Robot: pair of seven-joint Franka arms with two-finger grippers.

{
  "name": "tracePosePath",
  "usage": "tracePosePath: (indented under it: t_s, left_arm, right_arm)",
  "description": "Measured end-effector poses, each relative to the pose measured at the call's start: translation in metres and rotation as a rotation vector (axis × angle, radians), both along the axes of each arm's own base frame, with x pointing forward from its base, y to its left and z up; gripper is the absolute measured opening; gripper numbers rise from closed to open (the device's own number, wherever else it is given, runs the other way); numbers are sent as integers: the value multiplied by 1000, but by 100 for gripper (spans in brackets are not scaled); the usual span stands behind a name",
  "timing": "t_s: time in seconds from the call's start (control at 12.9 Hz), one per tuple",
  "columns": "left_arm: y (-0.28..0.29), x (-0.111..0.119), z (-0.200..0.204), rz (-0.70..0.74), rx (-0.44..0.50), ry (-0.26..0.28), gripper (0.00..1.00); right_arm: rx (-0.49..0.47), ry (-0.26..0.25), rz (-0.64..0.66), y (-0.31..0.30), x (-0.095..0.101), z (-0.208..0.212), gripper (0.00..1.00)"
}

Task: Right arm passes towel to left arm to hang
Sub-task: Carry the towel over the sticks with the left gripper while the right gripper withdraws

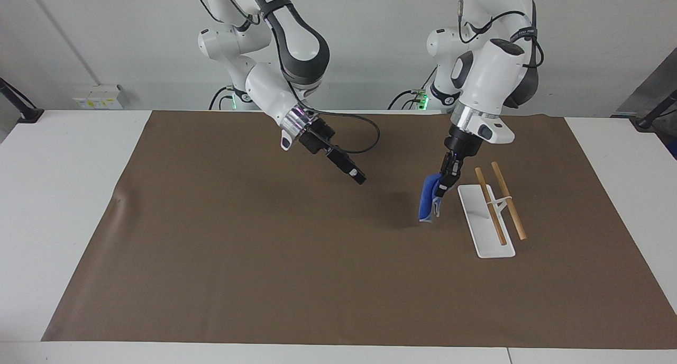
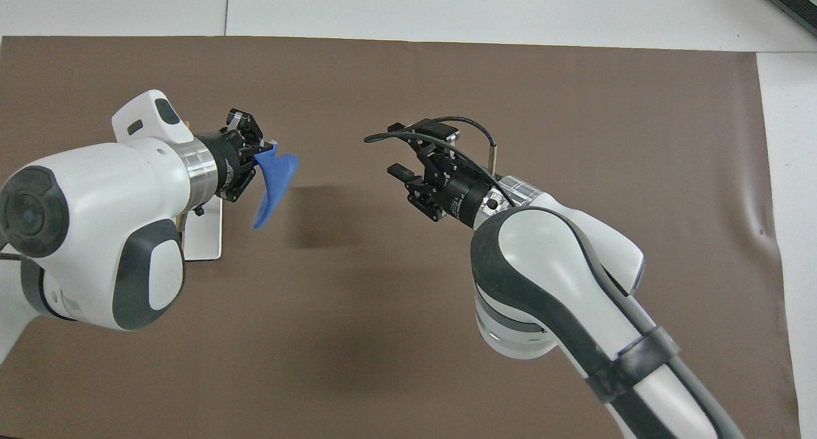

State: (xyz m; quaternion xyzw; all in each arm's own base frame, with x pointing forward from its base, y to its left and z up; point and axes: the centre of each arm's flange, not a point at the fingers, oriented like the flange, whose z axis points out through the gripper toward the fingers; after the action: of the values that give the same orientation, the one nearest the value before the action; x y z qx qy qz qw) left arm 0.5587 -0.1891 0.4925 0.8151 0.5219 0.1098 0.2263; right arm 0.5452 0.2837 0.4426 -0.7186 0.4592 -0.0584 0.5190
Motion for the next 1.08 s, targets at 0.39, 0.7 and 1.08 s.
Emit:
tracePosePath:
  t_s: [0.39,0.7,1.08]
  left_arm:
    - [80,21,0,76,32,-16,2]
    - [143,29,-1,41,105,-46,2]
    - [220,26,-9,-16,189,-12,2]
  right_arm:
    - [-374,-174,139,-47,21,-18,100]
    - [-689,-270,369,-109,52,-18,100]
    - [-1042,-232,717,-169,68,-16,100]
